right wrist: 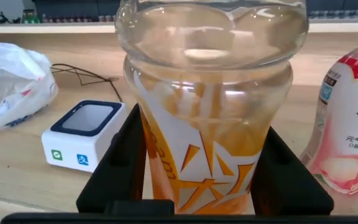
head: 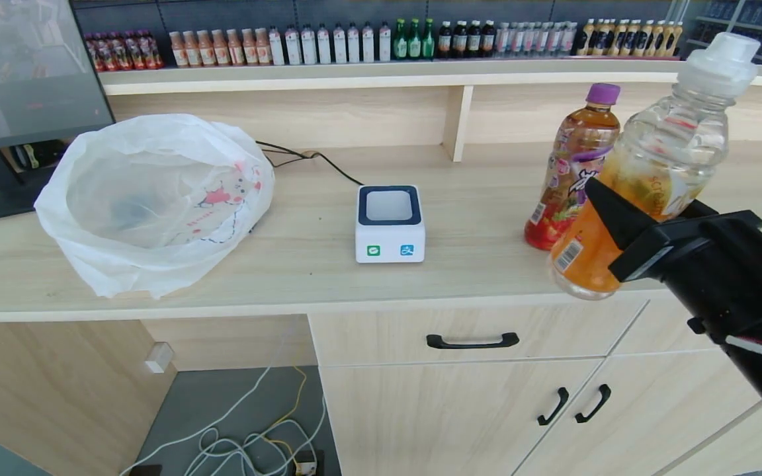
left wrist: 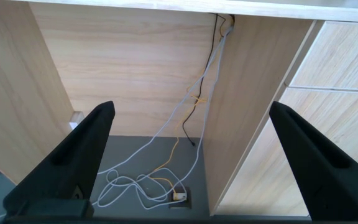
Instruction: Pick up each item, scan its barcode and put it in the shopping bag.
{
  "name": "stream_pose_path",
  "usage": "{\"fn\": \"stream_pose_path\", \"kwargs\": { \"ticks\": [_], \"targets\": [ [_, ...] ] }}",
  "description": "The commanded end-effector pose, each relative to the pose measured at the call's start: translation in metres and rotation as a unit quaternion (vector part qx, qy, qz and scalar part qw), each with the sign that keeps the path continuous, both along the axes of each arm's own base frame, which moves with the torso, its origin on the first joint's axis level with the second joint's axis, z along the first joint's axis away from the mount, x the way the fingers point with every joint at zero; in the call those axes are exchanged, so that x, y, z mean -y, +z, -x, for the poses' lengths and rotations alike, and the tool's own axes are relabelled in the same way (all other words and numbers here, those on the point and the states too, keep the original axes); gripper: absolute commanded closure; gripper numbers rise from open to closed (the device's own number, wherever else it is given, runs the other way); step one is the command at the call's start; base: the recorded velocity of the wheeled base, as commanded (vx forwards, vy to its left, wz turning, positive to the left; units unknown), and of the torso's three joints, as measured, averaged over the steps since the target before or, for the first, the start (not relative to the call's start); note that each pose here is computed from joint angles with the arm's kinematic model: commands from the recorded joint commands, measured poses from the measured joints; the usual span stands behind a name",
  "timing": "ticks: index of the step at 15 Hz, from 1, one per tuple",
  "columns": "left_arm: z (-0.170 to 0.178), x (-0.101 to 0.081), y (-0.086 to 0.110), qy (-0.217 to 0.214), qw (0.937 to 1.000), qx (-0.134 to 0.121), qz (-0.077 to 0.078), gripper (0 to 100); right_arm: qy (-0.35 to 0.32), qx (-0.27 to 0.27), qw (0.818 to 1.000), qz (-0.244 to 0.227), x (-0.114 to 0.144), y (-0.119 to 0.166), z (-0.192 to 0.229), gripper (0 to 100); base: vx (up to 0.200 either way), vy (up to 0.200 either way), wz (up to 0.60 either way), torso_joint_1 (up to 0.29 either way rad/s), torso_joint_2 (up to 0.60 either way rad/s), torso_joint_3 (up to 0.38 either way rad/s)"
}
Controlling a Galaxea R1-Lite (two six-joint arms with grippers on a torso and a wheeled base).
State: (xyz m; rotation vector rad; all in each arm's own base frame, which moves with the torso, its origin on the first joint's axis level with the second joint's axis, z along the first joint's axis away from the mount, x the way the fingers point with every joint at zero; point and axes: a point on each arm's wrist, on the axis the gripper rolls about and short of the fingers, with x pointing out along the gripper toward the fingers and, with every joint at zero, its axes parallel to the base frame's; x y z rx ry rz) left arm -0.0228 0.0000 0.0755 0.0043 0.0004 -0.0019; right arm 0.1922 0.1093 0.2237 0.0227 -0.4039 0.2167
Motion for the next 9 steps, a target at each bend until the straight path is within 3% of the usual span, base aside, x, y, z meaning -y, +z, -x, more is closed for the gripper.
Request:
{"fn": "stream_pose_path", "kwargs": {
  "ticks": [1,4,9],
  "targets": [
    [0.000,0.000,0.000,0.000,1.0000,0.000,0.001,0,-0.025,0.003,1.000,-0.005,0.002,0.001,-0.002,100,0.000,0.000,0.00,0.000,0.00,0.000],
    [0.000,0.000,0.000,0.000,1.0000,0.000,0.001,0,-0.036,-0.008,0.999,-0.006,-0.001,-0.005,0.002,100,0.000,0.000,0.00,0.000,0.00,0.000],
    [0.000,0.000,0.000,0.001,1.0000,0.000,0.004,0,-0.008,-0.011,1.000,-0.007,-0.011,-0.008,0.006,100,0.000,0.200,0.00,-0.001,0.00,-0.003]
  ]
}}
